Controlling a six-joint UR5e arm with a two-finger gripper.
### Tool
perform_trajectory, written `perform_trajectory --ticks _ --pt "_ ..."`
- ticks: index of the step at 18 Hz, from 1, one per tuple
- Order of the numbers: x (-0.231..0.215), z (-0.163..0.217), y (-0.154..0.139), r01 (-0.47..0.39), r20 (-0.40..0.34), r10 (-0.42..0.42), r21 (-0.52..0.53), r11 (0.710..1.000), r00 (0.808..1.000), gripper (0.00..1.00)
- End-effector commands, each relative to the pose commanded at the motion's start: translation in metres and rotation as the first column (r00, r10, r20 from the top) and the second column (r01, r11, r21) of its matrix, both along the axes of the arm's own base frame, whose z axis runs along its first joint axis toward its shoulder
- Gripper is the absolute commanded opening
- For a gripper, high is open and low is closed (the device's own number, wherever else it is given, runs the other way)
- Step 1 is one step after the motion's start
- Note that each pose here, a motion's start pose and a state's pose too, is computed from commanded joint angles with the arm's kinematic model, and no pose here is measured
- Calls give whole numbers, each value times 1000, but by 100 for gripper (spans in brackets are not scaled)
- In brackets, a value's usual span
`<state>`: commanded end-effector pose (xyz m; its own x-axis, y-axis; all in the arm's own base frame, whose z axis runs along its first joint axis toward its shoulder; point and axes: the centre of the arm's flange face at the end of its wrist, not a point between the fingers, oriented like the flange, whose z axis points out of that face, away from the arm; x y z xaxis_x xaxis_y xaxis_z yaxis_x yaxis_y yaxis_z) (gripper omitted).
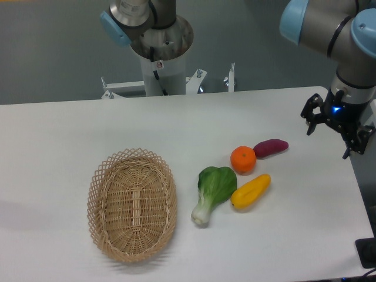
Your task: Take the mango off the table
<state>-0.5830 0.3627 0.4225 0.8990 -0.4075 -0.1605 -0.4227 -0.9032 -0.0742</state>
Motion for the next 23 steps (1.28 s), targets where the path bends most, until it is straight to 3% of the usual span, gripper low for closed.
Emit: perform_trajectory --ticks 6,9,16,23 --pt "2 -4 -1 -1 7 2 -2 1000 1000 100" --pt "5 -13 1 -63 31 62 3 998 998 100" --pt "16 -22 19 -108 35 107 32 994 994 100" --pt "21 -41 28 -97 59 94 54 994 994 100"
